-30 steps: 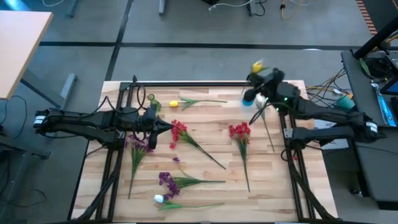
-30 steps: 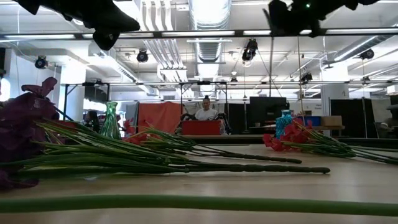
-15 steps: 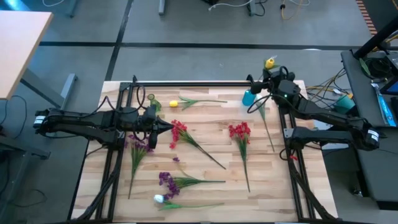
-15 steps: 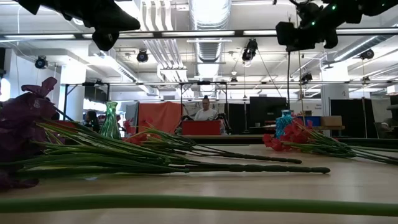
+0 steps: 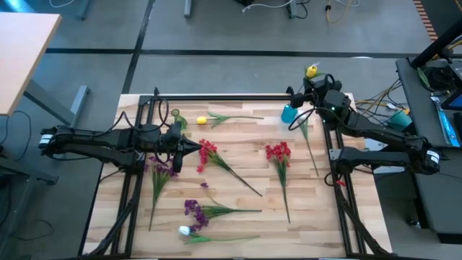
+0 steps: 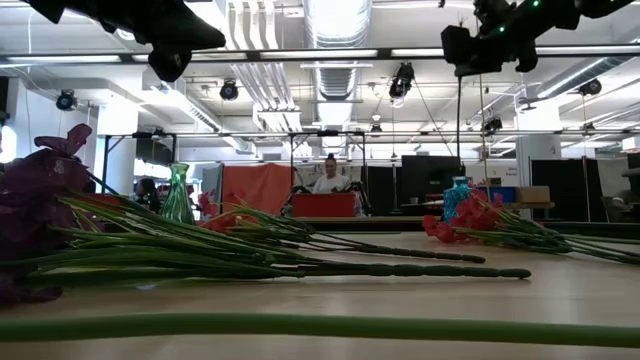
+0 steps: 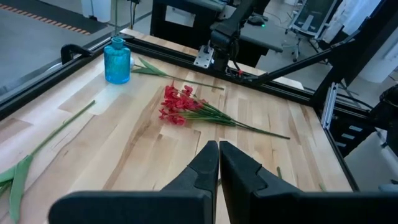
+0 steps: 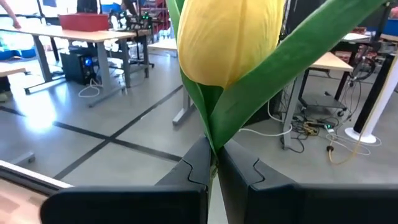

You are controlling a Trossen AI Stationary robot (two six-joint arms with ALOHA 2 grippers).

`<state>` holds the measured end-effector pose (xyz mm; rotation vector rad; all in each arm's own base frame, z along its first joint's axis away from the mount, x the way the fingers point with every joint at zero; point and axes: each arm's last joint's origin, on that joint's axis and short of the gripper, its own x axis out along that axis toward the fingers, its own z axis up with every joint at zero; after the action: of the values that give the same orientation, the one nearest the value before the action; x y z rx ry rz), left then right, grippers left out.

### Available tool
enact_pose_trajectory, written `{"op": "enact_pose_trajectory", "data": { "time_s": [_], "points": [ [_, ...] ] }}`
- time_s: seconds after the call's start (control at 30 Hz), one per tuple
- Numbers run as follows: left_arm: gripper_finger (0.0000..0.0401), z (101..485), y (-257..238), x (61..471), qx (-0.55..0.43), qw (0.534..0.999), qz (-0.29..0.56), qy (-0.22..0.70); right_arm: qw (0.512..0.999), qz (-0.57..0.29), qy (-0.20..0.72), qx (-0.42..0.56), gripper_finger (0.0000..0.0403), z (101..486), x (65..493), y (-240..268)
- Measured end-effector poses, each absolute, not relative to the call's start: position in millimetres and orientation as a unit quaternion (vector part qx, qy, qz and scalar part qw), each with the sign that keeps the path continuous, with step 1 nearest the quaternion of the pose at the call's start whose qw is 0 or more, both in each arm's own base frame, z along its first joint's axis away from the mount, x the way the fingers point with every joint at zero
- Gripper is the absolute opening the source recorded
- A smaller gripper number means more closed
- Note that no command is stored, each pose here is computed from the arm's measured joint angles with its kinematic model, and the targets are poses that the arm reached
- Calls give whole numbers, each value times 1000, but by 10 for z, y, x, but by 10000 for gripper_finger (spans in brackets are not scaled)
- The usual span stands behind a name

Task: Sort flowers into vase by color
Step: Put the bottom yellow tulip into the blue vase

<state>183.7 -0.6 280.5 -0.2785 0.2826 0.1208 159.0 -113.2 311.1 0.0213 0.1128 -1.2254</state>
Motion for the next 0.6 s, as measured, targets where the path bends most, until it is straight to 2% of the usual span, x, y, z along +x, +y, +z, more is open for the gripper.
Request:
{"op": "enact_pose_trajectory", "data": {
  "time_s": [0.6],
  "points": [
    [0, 2805, -5, 1837, -138, 979, 60, 140, 811, -578, 85, 22, 13, 2935, 1734, -1220]
  ]
}}
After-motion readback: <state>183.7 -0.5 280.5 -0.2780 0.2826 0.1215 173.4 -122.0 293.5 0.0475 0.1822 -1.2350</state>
